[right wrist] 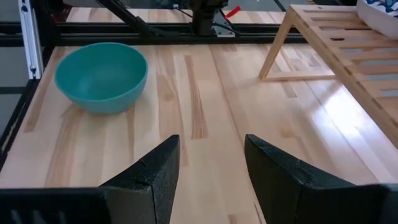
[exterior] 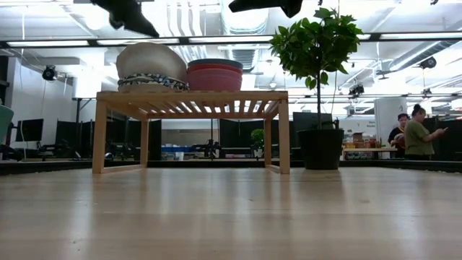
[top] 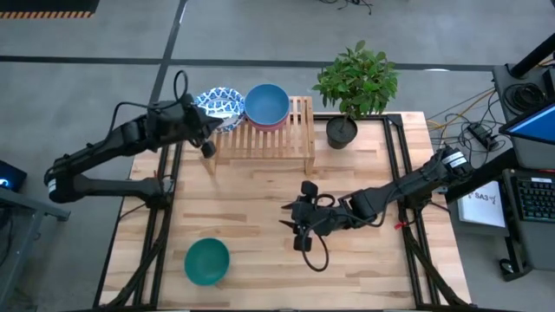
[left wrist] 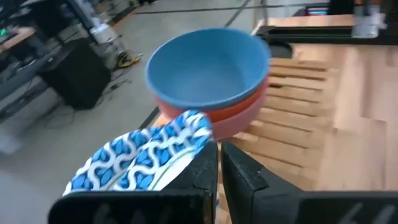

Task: Place and stack bowls onto a shelf
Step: Stack the white patterned bowl on top of the white patterned bowls on the shelf, then stack the dark green bowl on top of the blue bowl on the shelf

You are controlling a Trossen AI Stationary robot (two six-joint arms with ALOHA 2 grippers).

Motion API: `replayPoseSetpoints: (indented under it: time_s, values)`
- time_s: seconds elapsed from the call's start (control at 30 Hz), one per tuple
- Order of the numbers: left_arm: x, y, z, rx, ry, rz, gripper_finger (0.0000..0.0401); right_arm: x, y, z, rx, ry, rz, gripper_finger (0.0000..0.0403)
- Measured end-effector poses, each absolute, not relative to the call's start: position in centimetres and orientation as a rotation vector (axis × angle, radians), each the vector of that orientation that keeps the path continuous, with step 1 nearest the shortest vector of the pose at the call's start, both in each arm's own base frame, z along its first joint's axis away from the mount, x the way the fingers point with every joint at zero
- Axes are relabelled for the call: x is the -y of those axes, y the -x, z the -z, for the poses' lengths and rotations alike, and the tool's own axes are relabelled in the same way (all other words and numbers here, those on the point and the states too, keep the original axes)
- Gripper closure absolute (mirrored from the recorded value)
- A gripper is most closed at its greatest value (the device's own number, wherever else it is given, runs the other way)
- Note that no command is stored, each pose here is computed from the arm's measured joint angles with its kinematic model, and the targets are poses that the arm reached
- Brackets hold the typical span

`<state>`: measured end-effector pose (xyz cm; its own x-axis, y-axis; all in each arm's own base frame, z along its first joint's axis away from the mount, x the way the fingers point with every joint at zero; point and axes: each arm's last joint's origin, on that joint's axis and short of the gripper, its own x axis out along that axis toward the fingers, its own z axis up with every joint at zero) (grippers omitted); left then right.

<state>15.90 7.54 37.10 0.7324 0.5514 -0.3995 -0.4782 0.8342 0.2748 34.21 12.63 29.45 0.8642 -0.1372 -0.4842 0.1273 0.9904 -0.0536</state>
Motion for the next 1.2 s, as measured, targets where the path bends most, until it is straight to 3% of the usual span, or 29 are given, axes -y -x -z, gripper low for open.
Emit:
replayPoseSetpoints:
  time_s: [0.37, 0.7, 1.2]
  values:
    - [-8.2, -16.2, -34.2, -0.544, -0.058, -0.607, 0.0401, -12.8, -34.1, -29.4, -0.509, 0.021, 0.133, 0.0232]
    - [-7.9, -15.5, -36.1, -0.465, -0.079, -0.617, 0.0401, -12.8, -34.1, -29.4, -0.509, 0.019, 0.133, 0.0232]
    - [-8.6, -16.3, -32.1, -0.487, -0.069, -0.66, 0.0401, -13.0, -34.5, -28.6, -0.529, 0.007, 0.14, 0.0232]
